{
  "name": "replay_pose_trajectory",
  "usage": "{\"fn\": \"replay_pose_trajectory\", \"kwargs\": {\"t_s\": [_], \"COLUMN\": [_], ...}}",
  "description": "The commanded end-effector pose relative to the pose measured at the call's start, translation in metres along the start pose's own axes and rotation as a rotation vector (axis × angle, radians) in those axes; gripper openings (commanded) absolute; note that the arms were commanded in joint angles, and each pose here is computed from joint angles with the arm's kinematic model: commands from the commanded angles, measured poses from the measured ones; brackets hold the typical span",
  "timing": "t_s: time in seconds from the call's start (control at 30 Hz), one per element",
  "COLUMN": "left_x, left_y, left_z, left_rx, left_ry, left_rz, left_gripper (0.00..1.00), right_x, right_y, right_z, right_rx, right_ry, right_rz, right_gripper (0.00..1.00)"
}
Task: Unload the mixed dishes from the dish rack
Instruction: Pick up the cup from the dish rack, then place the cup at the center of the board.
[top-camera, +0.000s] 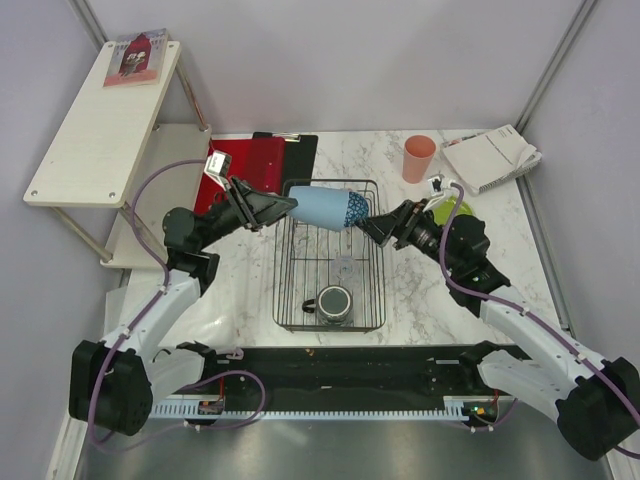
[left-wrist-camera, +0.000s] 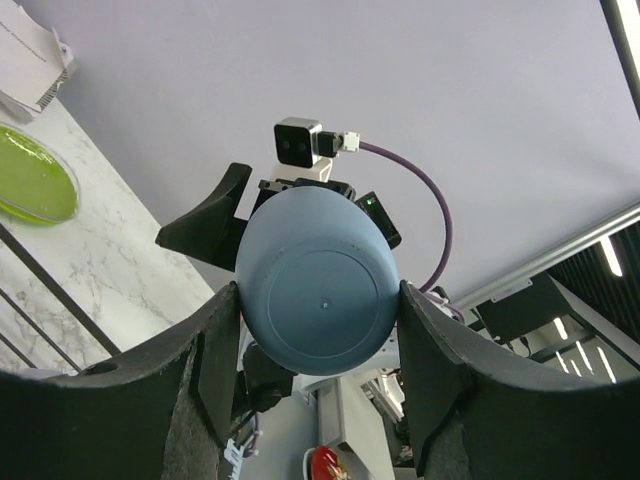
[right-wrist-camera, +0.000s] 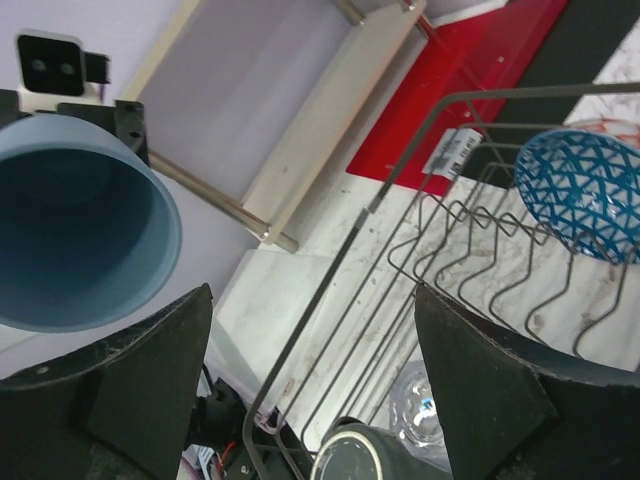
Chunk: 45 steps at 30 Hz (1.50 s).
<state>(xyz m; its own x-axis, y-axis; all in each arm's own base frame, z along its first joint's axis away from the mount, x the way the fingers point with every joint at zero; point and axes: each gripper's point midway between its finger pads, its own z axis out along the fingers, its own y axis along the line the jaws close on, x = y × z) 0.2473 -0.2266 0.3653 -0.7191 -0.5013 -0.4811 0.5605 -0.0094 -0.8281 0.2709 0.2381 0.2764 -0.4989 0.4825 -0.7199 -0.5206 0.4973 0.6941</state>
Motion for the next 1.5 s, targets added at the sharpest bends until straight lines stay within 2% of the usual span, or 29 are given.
{"fn": "replay_pose_trajectory", "kwargs": {"t_s": [0.0, 0.17, 0.4, 0.63, 0.7, 0.73, 0.83, 0.87, 0.9, 0.93, 0.97, 1.0, 1.03, 1.07, 1.1, 1.13, 1.17, 1.2, 1.23, 1.27, 1.3, 1.33, 1.4, 1.47], "left_x": [0.004, 0.007, 0.012, 0.014, 0.015, 0.016, 0.018, 0.019, 0.019, 0.017, 0.018, 0.017, 0.015, 0.011, 0.009, 0.006, 0.001, 0.005, -0.004, -0.008, -0.009, -0.009, -0.012, -0.006], "left_y": [-0.029, -0.019, -0.005, -0.002, -0.001, -0.001, 0.0, 0.006, 0.005, 0.009, 0.018, 0.017, 0.023, 0.022, 0.034, 0.041, 0.042, 0.058, 0.067, 0.07, 0.077, 0.091, 0.103, 0.118], "left_z": [-0.006, -0.007, -0.009, -0.009, -0.009, -0.01, -0.011, -0.011, -0.012, -0.012, -0.013, -0.014, -0.015, -0.014, -0.017, -0.019, -0.019, -0.026, -0.029, -0.031, -0.034, -0.041, -0.048, -0.058], "left_rx": [0.11, 0.091, 0.065, 0.066, 0.063, 0.063, 0.053, 0.02, 0.01, -0.009, -0.063, -0.077, -0.11, -0.129, -0.21, -0.249, -0.281, -0.374, -0.436, -0.474, -0.516, -0.6, -0.682, -0.78], "left_ry": [0.019, 0.017, 0.019, 0.028, 0.033, 0.037, 0.042, 0.048, 0.045, 0.029, 0.034, 0.028, 0.015, 0.007, -0.011, -0.022, -0.041, -0.039, -0.086, -0.098, -0.109, -0.123, -0.146, -0.128], "left_rz": [0.04, 0.026, -0.003, -0.007, -0.013, -0.013, 0.016, 0.003, 0.02, 0.063, 0.038, 0.06, 0.094, 0.111, 0.076, 0.103, 0.111, 0.057, 0.071, 0.062, 0.049, 0.01, -0.014, -0.06], "left_gripper": [0.02, 0.02, 0.02, 0.02, 0.02, 0.02, 0.02, 0.03, 0.07, 0.24, 0.36, 0.48, 0.72, 0.79, 0.9, 0.94, 0.97, 0.99, 0.99, 0.99, 0.99, 0.99, 1.0, 1.0], "right_x": [-0.027, -0.038, -0.031, -0.004, 0.0, 0.001, -0.002, 0.0, -0.002, -0.008, -0.004, -0.015, -0.022, -0.02, -0.033, -0.044, -0.048, -0.054, -0.061, -0.063, -0.073, -0.083, -0.084, -0.093], "right_y": [0.043, 0.061, 0.08, 0.087, 0.088, 0.088, 0.083, 0.08, 0.075, 0.079, 0.07, 0.075, 0.07, 0.06, 0.066, 0.054, 0.049, 0.043, 0.036, 0.014, 0.013, -0.002, -0.026, -0.045], "right_z": [-0.006, -0.01, 0.006, 0.041, 0.044, 0.044, 0.042, 0.04, 0.039, 0.033, 0.031, 0.023, 0.021, 0.017, 0.008, 0.005, 0.001, -0.003, -0.007, -0.013, -0.015, -0.024, -0.025, -0.035], "right_rx": [-0.175, -0.253, -0.335, -0.372, -0.375, -0.372, -0.335, -0.315, -0.288, -0.283, -0.233, -0.227, -0.179, -0.117, -0.1, -0.019, 0.046, 0.1, 0.163, 0.286, 0.327, 0.446, 0.587, 0.733], "right_ry": [-0.089, -0.144, -0.111, -0.01, -0.005, -0.004, -0.013, -0.007, -0.022, -0.041, -0.022, -0.053, -0.085, -0.068, -0.103, -0.145, -0.128, -0.139, -0.154, -0.152, -0.169, -0.191, -0.171, -0.169], "right_rz": [-0.023, -0.016, -0.009, 0.003, 0.006, 0.008, -0.008, -0.008, -0.022, -0.035, -0.039, -0.081, -0.096, -0.101, -0.118, -0.149, -0.157, -0.173, -0.183, -0.199, -0.207, -0.209, -0.203, -0.165], "right_gripper": [0.88, 0.88, 0.86, 0.82, 0.69, 0.55, 0.31, 0.14, 0.09, 0.04, 0.0, 0.0, 0.0, 0.0, 0.0, 0.0, 0.0, 0.0, 0.0, 0.0, 0.0, 0.0, 0.0, 0.0]}}
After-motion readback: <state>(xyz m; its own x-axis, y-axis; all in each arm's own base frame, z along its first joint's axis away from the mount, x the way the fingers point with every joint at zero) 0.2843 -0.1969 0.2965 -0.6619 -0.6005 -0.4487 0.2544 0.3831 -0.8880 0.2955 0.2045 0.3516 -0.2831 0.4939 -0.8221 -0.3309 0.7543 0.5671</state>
